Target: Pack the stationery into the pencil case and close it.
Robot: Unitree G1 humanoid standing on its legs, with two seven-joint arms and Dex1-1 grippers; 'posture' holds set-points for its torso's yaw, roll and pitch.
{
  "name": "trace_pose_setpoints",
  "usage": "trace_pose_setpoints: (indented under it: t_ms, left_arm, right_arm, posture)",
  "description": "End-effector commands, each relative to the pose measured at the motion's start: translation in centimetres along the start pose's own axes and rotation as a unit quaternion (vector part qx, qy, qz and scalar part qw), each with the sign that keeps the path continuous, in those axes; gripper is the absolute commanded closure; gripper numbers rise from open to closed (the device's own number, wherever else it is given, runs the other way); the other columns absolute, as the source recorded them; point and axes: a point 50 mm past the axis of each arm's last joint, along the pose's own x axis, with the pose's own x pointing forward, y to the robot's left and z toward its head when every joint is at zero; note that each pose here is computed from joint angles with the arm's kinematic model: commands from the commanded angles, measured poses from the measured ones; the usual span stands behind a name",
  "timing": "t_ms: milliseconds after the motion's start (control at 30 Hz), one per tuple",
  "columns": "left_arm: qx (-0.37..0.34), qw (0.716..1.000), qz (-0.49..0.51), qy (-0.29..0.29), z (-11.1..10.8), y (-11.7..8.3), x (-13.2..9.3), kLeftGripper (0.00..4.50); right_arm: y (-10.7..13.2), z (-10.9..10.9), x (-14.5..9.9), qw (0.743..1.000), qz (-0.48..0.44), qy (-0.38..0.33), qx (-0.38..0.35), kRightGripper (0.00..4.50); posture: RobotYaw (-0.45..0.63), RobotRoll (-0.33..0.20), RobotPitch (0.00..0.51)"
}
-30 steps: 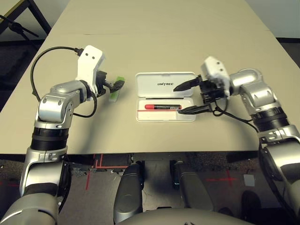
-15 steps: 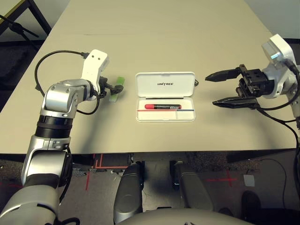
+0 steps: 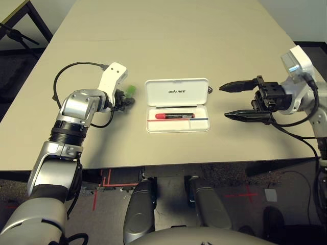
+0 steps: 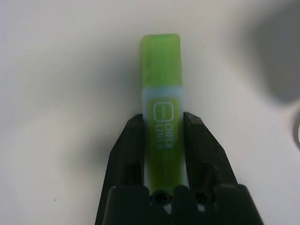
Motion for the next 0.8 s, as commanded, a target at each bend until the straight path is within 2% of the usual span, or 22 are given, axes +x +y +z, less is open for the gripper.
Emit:
trace_pose_setpoints:
  t_ms: [33,167,333,467,667,800]
  left_arm:
    - [-0.012,1.0,0.009,0.026,-0.9,0.8,-0.6,3.42]
    - [0.005,1.0,0.015,0.018,-0.6,1.3,-2.0,3.42]
    - [0.049,0.998,0.042,0.013,-1.1,3.1,-5.6,3.42]
    - [0.08,0.996,0.021,0.016,-1.8,3.3,-7.5,3.42]
    - [0.177,0.979,-0.099,-0.033,-1.5,1.1,-9.2,3.42]
    - [0.254,0.948,-0.177,-0.071,-0.2,-1.6,-9.4,3.42]
  right_arm:
    - [0.1,0.1,0.5,1.0,0.008,-0.008,-0.007,0.0]
    - [-0.2,0.0,0.7,1.0,0.01,-0.01,-0.007,0.0]
    - [-0.5,-0.1,0.8,1.0,0.012,-0.013,-0.008,0.0]
    - [-0.8,-0.3,0.7,1.0,0.008,-0.011,-0.009,0.0]
    - [-1.0,-0.6,-0.1,1.0,-0.001,-0.005,-0.004,0.0]
    - [-0.9,-0.7,-1.3,1.0,-0.021,0.007,-0.002,0.0]
  posture:
    - [-0.03,0.0,0.2]
    - [-0.02,0.0,0.199]
    - [0.02,0.0,0.197]
    - [0.04,0.0,0.194]
    - [0.06,0.0,0.189]
    - [0.05,0.0,0.183]
